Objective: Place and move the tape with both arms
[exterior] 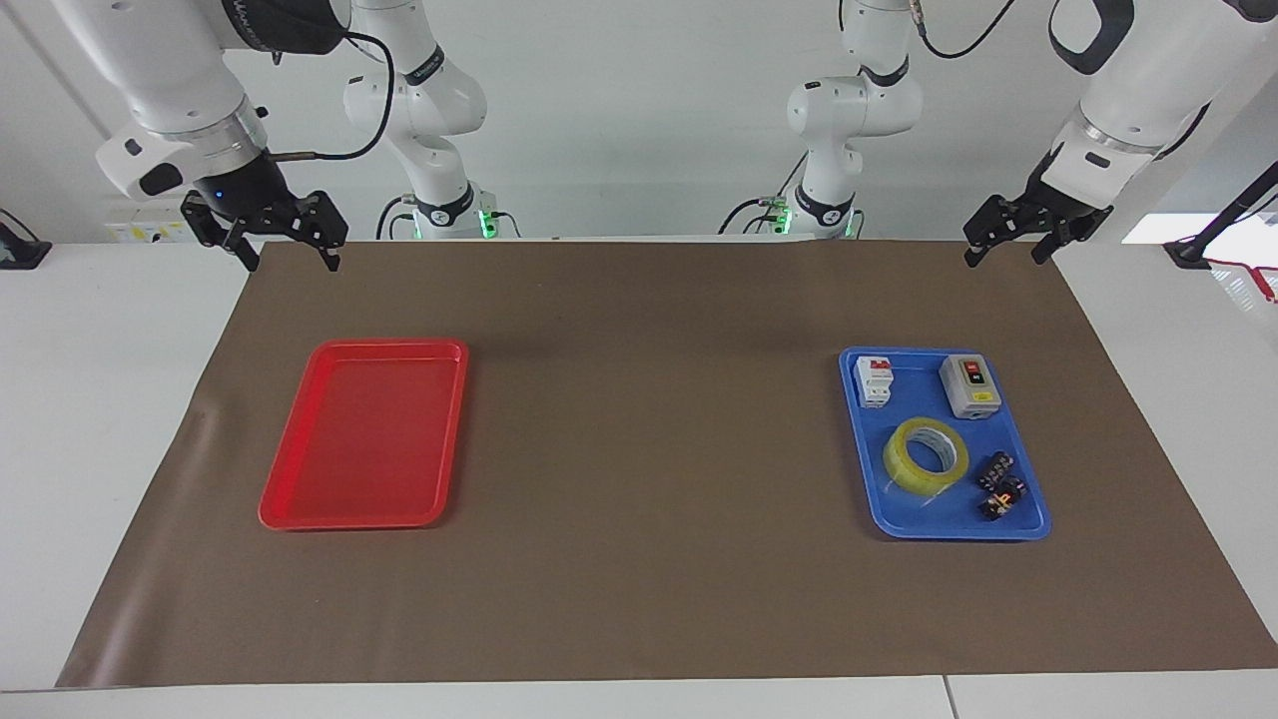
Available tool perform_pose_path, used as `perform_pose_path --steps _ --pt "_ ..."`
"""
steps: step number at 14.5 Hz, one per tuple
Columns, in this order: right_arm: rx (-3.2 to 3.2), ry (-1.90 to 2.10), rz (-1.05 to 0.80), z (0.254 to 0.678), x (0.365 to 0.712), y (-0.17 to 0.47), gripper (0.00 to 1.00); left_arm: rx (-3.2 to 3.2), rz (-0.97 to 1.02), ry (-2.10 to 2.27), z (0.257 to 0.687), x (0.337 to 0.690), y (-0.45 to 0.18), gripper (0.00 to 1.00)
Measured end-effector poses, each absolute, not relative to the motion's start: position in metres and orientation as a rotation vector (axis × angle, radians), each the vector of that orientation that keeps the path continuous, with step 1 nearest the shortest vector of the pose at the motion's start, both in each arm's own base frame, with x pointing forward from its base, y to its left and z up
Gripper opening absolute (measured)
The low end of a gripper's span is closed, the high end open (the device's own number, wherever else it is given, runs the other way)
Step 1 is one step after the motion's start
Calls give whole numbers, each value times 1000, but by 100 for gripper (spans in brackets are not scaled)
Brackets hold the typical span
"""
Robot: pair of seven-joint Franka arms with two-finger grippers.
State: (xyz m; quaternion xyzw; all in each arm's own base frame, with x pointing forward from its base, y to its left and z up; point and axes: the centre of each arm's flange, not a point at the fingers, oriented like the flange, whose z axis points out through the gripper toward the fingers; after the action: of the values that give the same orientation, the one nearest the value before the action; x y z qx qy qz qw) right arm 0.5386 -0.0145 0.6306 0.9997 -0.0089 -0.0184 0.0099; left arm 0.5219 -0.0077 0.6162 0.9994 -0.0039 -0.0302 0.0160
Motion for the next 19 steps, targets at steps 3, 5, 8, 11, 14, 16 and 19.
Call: perform_pose_path --steps 3,5,8,11,14,16,19 --pt "3121 -28 -58 631 539 -14 100 3108 -93 -12 616 522 -8 100" --pt "3121 -28 -58 631 539 -14 100 3108 -93 -12 616 522 -8 100" --pt "3121 -28 -58 631 539 -14 100 3108 -93 -12 616 522 -8 100" --pt "3121 -28 -58 631 539 -14 100 3108 -83 -12 620 520 -7 100" --pt "3121 -28 -58 631 539 -14 100 3109 -45 -7 629 517 -6 100" --pt "3121 -28 -58 631 539 -14 100 3109 -21 -5 630 518 -5 100" --pt "3121 -28 -58 631 539 -14 100 3109 0 -4 620 532 -5 100"
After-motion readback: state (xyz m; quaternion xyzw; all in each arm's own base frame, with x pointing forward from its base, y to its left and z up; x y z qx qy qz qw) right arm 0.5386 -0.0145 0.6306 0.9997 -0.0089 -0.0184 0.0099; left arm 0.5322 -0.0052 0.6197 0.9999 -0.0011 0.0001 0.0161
